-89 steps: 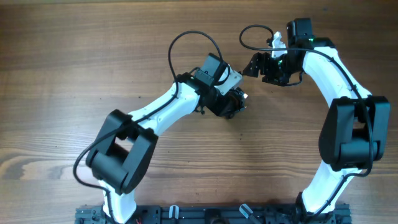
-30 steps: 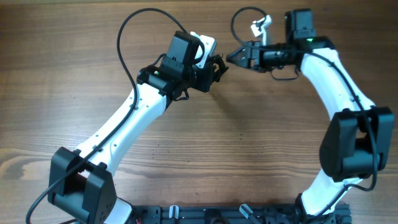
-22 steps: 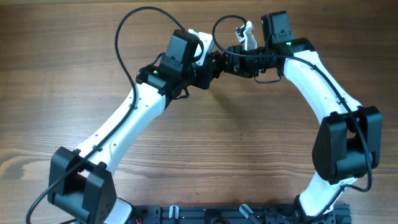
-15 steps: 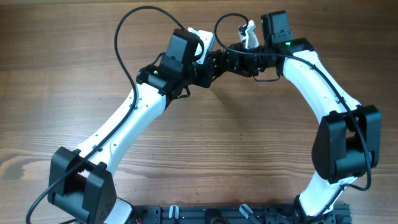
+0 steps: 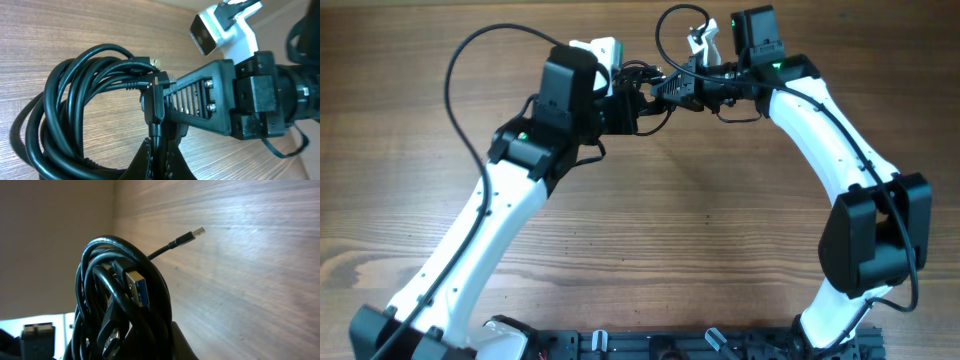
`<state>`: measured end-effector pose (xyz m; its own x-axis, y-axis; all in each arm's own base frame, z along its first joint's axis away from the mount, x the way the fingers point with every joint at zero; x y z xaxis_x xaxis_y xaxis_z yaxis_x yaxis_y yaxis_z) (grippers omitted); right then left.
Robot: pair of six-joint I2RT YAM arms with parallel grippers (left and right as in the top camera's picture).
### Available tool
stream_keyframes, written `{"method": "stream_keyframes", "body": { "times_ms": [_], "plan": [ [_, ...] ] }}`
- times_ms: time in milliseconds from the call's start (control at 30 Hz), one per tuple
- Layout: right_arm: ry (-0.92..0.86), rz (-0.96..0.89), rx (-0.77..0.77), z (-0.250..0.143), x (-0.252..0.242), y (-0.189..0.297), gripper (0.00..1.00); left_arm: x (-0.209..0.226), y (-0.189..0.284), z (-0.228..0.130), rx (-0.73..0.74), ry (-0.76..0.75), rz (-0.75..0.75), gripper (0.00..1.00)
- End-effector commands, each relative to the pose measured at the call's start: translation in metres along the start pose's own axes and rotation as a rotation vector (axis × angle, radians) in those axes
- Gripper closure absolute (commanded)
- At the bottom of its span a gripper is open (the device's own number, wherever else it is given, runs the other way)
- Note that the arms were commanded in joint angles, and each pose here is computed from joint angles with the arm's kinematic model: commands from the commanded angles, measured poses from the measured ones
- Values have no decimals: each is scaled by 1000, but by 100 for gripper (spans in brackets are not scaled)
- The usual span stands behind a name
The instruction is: Untangle cables
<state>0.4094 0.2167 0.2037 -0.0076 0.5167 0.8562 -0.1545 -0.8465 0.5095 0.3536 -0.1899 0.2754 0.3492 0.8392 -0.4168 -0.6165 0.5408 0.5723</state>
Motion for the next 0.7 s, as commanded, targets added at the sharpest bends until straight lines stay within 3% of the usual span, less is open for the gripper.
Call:
{"method": "stream_keyframes", "body": {
  "times_ms": [0,167,367,433,667],
  "plan": [
    [-64,-208,-21,1,-68,-6,96,-14,106,73,-375,-27,4,96],
    [-75,-225,12,-7,-72,-5,96,-6,118,64,-338,-101,31,96],
    [-86,-232,23,-10,-73,-5,96,-11,109,35,-156,-295,-193,96],
    [-88,-237,29,-11,-74,-5,96,-1,111,34,-142,-284,-201,96],
    [-77,-405,30,-20,-94,-2,96,28,146,73,-313,-162,-265,96]
  ]
}}
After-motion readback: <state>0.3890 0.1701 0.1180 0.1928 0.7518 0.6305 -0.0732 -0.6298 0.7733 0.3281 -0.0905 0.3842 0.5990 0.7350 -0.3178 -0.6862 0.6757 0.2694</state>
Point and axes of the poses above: each gripper's point midway between its finger pads, its own y axis back along the fingers, its own x axis along the line the jaws close on, z = x × y, the point moved 4 cm from there along y, back along the fingers, and after that the axes turned 7 degrees about -y, right-handed, at the moved point
